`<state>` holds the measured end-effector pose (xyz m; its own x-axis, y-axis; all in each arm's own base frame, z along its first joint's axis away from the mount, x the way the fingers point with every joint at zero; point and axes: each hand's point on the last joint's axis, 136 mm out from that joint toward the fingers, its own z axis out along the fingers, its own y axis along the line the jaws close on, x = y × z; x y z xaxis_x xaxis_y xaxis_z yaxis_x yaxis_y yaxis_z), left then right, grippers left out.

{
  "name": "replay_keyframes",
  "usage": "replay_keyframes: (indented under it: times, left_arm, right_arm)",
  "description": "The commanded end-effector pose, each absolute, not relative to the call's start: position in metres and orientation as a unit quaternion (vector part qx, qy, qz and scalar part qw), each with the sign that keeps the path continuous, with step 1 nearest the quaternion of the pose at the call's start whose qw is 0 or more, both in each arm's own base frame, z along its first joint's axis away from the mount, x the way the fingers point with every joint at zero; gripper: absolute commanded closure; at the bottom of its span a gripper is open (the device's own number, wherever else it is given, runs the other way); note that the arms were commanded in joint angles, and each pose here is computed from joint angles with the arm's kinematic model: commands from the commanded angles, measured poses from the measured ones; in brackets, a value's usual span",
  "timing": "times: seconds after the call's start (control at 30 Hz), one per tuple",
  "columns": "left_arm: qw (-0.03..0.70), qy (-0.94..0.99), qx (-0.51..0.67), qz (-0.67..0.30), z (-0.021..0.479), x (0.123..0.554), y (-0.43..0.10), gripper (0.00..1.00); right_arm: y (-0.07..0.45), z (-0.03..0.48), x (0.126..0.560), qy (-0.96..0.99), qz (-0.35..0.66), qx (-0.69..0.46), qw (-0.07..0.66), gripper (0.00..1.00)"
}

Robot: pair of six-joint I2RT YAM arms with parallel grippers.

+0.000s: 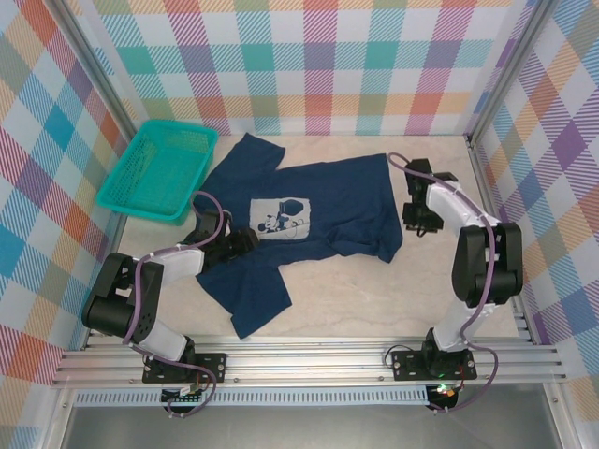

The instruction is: Fold the inside-out t-shirt

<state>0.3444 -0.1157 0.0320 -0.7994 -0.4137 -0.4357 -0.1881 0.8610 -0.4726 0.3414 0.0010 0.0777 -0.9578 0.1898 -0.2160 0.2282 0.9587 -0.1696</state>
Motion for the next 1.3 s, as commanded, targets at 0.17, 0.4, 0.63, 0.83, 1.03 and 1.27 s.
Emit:
replay_keyframes:
  times: [0.17,0.4,0.63,0.83,1.03,1.27]
  left_arm:
    - [0.169,0.956,-0.185,-0.154,-0.021,0.297,-0.095,0.3]
    - [0.173,0.955,-0.183,-0.157,-0.02,0.296,-0.096,0.3]
    - [0.176,0.955,-0.182,-0.157,-0.019,0.296,-0.096,0.3]
    - [0.173,0.956,-0.19,-0.143,-0.021,0.291,-0.09,0.3]
    - [0.171,0.957,-0.193,-0.136,-0.023,0.289,-0.088,0.3]
    - [0.175,0.958,-0.189,-0.129,-0.022,0.291,-0.089,0.3]
  right_arm:
    - [0.087,0.063,0.288,0.997,0.001,0.051,0.057,0.52]
    - [0.097,0.035,0.277,0.998,-0.06,0.008,0.024,0.48]
    - [0.073,0.018,0.296,0.989,-0.146,-0.006,0.021,0.5]
    - [0.036,0.025,0.302,0.981,-0.191,0.017,0.024,0.66]
    - [0.013,0.03,0.313,0.98,-0.191,0.045,0.034,0.73]
    - [0.006,0.04,0.329,0.984,-0.16,0.054,0.056,0.82]
